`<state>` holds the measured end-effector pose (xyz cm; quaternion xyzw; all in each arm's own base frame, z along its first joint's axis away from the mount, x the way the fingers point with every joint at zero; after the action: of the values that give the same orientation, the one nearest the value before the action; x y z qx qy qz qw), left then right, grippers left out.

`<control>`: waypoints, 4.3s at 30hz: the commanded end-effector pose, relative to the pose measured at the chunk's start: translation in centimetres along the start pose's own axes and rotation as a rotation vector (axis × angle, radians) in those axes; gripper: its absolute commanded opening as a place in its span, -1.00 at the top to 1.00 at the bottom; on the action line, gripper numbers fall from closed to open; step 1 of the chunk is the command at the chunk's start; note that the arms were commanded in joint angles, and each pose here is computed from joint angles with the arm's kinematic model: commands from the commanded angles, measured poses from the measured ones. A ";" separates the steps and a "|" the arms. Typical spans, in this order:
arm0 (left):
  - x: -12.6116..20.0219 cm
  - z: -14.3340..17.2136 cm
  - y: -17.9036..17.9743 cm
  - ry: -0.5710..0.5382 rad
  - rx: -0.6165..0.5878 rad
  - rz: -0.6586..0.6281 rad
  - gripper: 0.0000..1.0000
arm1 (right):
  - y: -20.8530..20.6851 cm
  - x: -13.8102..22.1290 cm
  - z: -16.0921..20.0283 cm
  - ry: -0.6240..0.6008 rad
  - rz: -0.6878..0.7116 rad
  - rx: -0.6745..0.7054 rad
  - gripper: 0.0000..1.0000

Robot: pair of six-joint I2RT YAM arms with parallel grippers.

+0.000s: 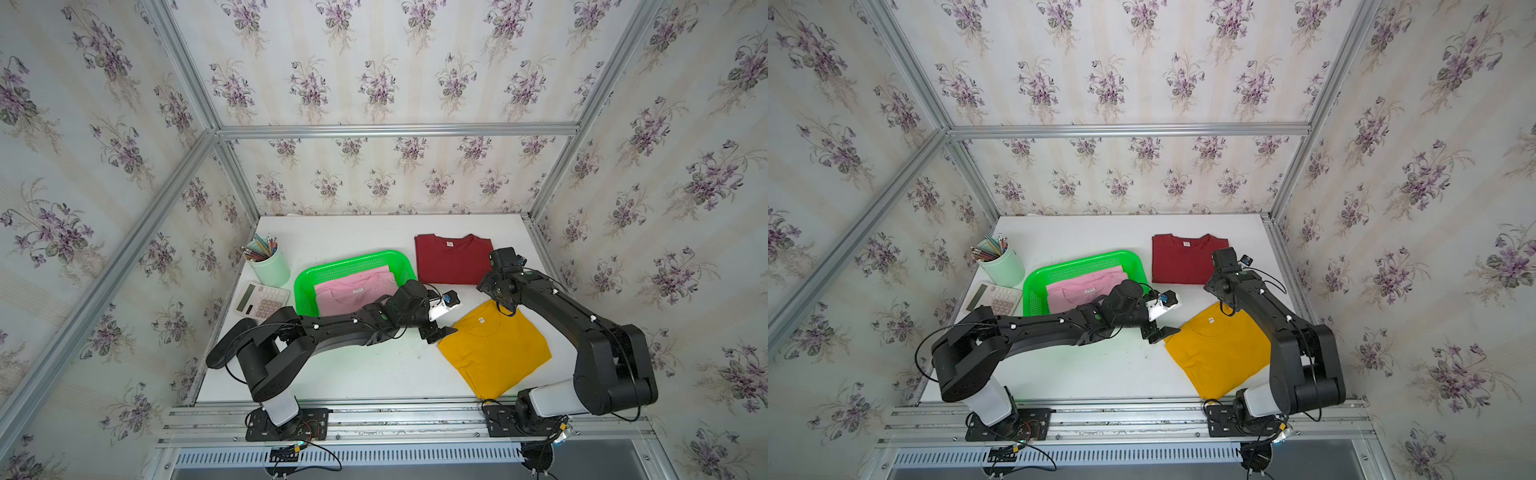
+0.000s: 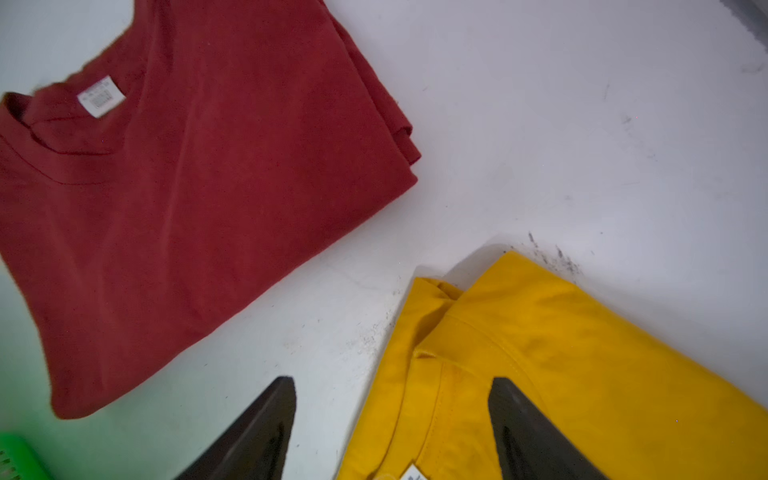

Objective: Put the folded t-shirts into the basket
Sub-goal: Pick up the T-shirt from the center of the board, then place the T-shirt in the bin.

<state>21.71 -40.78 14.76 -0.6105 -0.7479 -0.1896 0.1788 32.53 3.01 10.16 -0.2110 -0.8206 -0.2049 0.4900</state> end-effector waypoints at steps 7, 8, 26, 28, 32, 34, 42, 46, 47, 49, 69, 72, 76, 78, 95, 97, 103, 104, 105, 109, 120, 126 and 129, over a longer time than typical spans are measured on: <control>-0.6 1.2 -0.1 0.040 -0.044 -0.013 -0.73 | 0.1 -4.4 0.8 0.073 0.074 0.068 -0.60; -0.7 1.4 -0.1 0.046 -0.048 -0.015 -0.73 | 0.0 -4.8 0.9 0.077 0.078 0.074 -0.60; -3.7 5.1 -1.5 0.224 0.036 0.119 -0.71 | -0.1 -7.3 3.8 0.194 0.046 0.126 0.54; -4.0 5.4 -1.4 0.239 0.046 0.123 -0.71 | 0.9 -6.2 3.3 0.168 -0.032 0.101 0.75; -4.1 5.3 -1.2 0.232 0.055 0.112 -0.71 | 2.4 -3.2 2.4 0.105 -0.194 0.046 0.94; -4.1 5.1 -1.0 0.224 0.054 0.098 -0.71 | 3.0 -1.6 1.7 0.055 -0.269 0.044 0.95; -4.0 4.7 -1.3 0.197 0.080 0.126 -0.71 | 3.1 4.2 -0.4 -0.156 -0.429 0.061 1.00; -4.4 4.6 -1.2 0.202 0.086 0.133 -0.66 | 3.5 6.8 -0.9 -0.217 -0.525 0.052 1.00; -4.4 4.6 -1.1 0.204 0.093 0.131 -0.65 | 3.6 7.4 -0.9 -0.227 -0.550 0.052 1.00; -4.4 4.6 -0.7 0.198 0.104 0.122 -0.60 | 3.7 8.3 -0.9 -0.244 -0.588 0.051 1.00; 4.7 -7.1 -0.4 -0.004 0.115 0.105 1.00 | 5.1 16.1 -3.6 -0.188 -0.804 -0.309 1.00; 7.7 -7.6 -0.9 0.061 0.108 0.094 1.00 | 6.4 17.8 -3.9 -0.124 -0.889 -0.371 1.00; 12.4 -6.9 -0.6 0.206 0.117 -0.019 1.00 | 8.5 19.4 -2.7 -0.026 -0.995 -0.444 1.00; 15.3 -6.1 -0.6 0.277 0.105 -0.082 1.00 | 10.1 20.1 -1.7 0.001 -1.008 -0.438 1.00; 29.1 4.5 7.0 0.725 0.442 -0.501 1.00 | 23.9 19.0 11.3 0.209 -0.881 -0.375 1.00; 29.3 5.6 9.0 0.789 0.411 -0.574 1.00 | 25.1 18.1 11.4 0.207 -0.861 -0.378 1.00; 28.9 9.3 13.6 1.012 0.409 -0.638 1.00 | 29.1 16.1 11.9 0.208 -0.820 -0.344 1.00; 28.9 9.8 14.4 1.027 0.418 -0.650 1.00 | 29.5 15.5 11.8 0.196 -0.812 -0.340 1.00; 28.9 10.4 15.1 1.042 0.425 -0.667 1.00 | 29.9 14.8 11.9 0.188 -0.796 -0.335 1.00; 28.9 12.8 17.3 1.084 0.410 -0.720 1.00 | 31.0 12.1 12.4 0.190 -0.750 -0.330 1.00; 24.6 16.6 16.7 0.965 0.498 -0.553 1.00 | 30.4 7.3 14.0 0.197 -0.641 -0.327 1.00; 23.1 18.0 16.0 0.948 0.566 -0.463 0.94 | 30.4 6.7 12.8 0.160 -0.638 -0.309 1.00; 22.8 18.0 16.4 0.941 0.580 -0.458 0.93 | 30.8 6.4 12.4 0.170 -0.638 -0.286 1.00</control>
<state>32.67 -8.97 11.69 -0.1973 -0.7209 -0.2772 0.6038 36.92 36.49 14.29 0.0062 -0.7508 -0.4911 0.4417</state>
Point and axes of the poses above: each gripper's point midway between its finger pads, its own x axis back along the fingers, its own y axis along the line the jaws close on, z = x × y, the point moved 3 cm from there along x, back along the fingers
